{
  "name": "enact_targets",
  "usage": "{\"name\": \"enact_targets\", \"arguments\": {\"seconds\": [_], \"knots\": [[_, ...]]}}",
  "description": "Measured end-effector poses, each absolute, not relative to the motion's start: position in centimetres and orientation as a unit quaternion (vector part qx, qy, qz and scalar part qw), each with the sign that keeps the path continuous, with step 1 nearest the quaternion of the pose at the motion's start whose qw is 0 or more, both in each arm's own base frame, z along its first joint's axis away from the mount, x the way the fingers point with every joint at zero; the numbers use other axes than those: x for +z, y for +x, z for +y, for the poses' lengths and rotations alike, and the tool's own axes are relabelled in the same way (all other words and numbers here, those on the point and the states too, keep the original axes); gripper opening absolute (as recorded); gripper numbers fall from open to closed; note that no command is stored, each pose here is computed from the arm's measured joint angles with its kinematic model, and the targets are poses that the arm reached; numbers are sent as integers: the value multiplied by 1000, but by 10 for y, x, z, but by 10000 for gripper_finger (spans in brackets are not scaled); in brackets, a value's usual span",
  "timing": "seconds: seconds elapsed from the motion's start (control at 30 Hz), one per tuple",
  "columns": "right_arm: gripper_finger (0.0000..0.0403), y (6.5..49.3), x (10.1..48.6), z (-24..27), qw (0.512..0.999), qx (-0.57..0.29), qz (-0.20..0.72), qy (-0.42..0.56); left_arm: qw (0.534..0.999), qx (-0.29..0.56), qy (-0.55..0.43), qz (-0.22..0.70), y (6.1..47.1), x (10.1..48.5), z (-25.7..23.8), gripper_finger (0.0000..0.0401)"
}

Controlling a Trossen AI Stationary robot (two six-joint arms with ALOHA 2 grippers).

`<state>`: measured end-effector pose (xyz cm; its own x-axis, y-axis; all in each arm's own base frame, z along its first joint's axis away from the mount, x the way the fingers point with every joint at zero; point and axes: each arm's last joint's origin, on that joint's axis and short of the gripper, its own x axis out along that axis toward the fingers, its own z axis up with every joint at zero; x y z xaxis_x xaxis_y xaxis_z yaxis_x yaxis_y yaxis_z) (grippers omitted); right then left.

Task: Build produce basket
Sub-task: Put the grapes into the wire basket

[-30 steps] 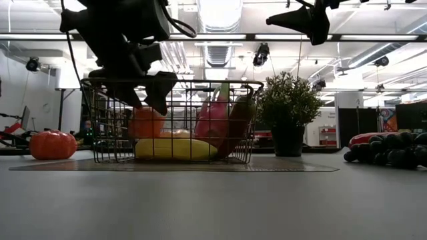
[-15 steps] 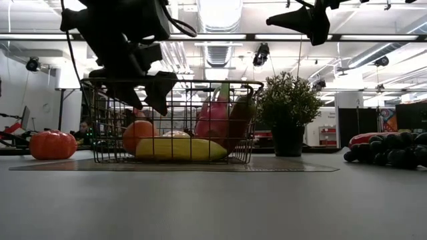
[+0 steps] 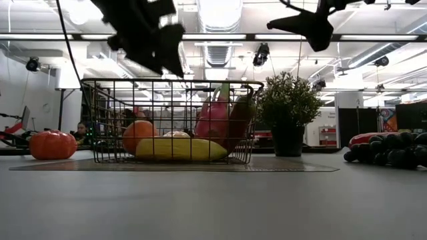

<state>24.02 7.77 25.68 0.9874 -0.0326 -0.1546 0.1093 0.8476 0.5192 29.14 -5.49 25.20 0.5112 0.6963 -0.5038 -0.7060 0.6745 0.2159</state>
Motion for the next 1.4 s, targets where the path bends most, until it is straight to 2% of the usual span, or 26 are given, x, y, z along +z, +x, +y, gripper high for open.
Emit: {"name": "enact_targets", "arguments": {"seconds": [0.2, 0.47, 0.83, 1.1, 1.4], "knots": [[368, 238, 249, 82, 940, 14, 130, 316, 909, 328, 44, 253, 295, 270, -83, 331], [368, 233, 235, 83, 899, 14, 223, 377, 935, 257, 106, 221, 294, 282, -114, 331], [368, 214, 233, 77, 812, -150, 400, 398, 942, 235, 127, 202, 284, 296, -119, 331], [368, 197, 222, 70, 743, -254, 458, 417, 937, 251, 143, 196, 278, 300, -115, 331], [368, 193, 209, 69, 702, -318, 490, 407, 929, 273, 154, 196, 276, 297, -113, 331]]}}
